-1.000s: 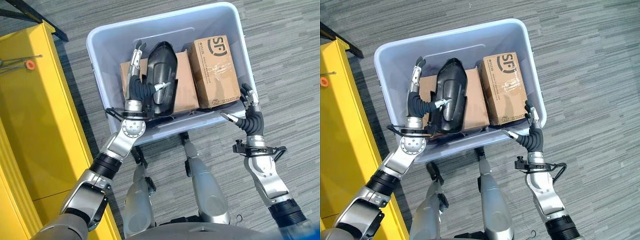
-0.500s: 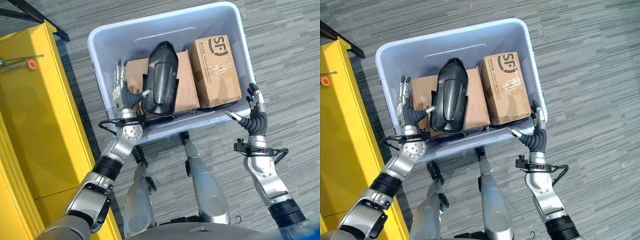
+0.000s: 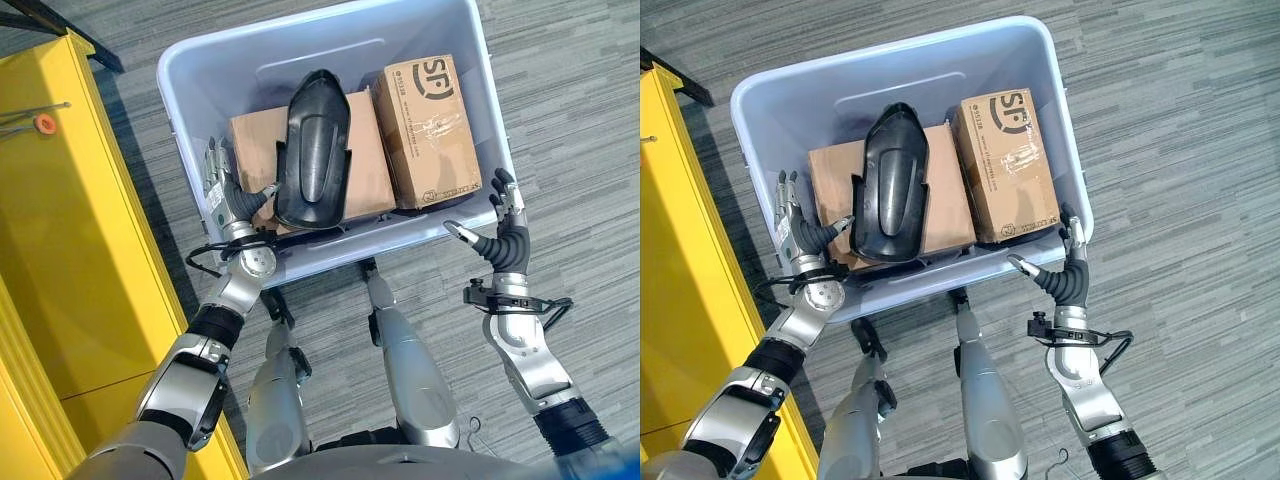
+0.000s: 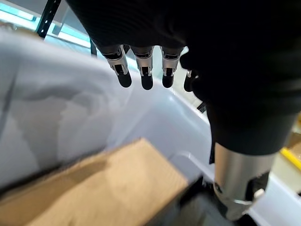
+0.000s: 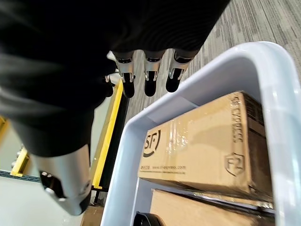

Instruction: Move parts from the plastic box to the shelf.

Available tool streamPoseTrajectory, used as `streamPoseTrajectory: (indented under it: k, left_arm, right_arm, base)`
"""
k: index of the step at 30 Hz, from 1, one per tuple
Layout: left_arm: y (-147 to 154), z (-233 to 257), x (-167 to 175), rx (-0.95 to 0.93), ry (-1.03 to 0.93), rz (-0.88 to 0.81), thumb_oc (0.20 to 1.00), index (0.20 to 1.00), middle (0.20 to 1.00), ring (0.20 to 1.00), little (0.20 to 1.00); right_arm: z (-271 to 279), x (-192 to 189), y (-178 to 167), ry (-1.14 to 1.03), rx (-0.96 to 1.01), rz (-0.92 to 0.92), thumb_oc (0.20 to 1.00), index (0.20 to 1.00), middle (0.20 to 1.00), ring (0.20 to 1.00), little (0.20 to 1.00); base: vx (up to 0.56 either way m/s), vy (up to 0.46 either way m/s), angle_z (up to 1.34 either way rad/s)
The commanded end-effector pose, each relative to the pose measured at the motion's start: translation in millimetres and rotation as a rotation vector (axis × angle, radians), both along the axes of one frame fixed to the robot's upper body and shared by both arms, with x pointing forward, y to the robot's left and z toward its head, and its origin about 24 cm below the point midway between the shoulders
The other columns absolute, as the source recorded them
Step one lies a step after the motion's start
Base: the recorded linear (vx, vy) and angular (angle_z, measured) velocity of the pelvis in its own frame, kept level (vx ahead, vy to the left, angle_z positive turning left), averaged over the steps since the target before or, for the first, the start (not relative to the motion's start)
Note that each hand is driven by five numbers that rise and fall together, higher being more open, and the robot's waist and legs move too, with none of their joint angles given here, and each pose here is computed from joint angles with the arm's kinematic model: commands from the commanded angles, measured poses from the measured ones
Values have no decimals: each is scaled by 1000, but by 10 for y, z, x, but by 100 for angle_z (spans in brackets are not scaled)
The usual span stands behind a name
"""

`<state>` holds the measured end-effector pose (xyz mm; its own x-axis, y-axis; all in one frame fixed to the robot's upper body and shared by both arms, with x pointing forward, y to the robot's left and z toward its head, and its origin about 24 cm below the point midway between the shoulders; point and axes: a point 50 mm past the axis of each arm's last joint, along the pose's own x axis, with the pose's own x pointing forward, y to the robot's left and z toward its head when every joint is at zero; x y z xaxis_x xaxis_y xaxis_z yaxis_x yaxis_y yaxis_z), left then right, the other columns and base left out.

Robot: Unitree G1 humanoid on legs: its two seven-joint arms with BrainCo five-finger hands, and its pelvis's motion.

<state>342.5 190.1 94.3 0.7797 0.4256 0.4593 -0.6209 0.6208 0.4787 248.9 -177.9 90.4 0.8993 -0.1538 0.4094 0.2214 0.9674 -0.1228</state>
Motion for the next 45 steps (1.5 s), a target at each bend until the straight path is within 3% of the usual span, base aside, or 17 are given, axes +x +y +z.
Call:
streamPoseTrajectory:
  k: [1, 16, 45]
  left_arm:
    - [32, 284, 122, 43, -90, -6, 1000, 1000, 1000, 1000, 1000]
    - [-149, 379, 75, 13, -163, -88, 1000, 1000, 1000, 1000, 1000]
    - [-20, 155, 320, -11, 52, 35, 1000, 1000, 1000, 1000, 1000]
  right_arm:
    - [384, 106, -38, -189, 25, -21, 1000, 1000, 1000, 1000, 1000]
    - [380, 75, -56, -197, 34, -33, 1000, 1000, 1000, 1000, 1000]
    - [395, 98, 78, -206, 35, 22, 1000, 1000, 1000, 1000, 1000]
  base:
    - [-1, -4, -11]
    - [1, -2, -3]
    - [3, -1, -1]
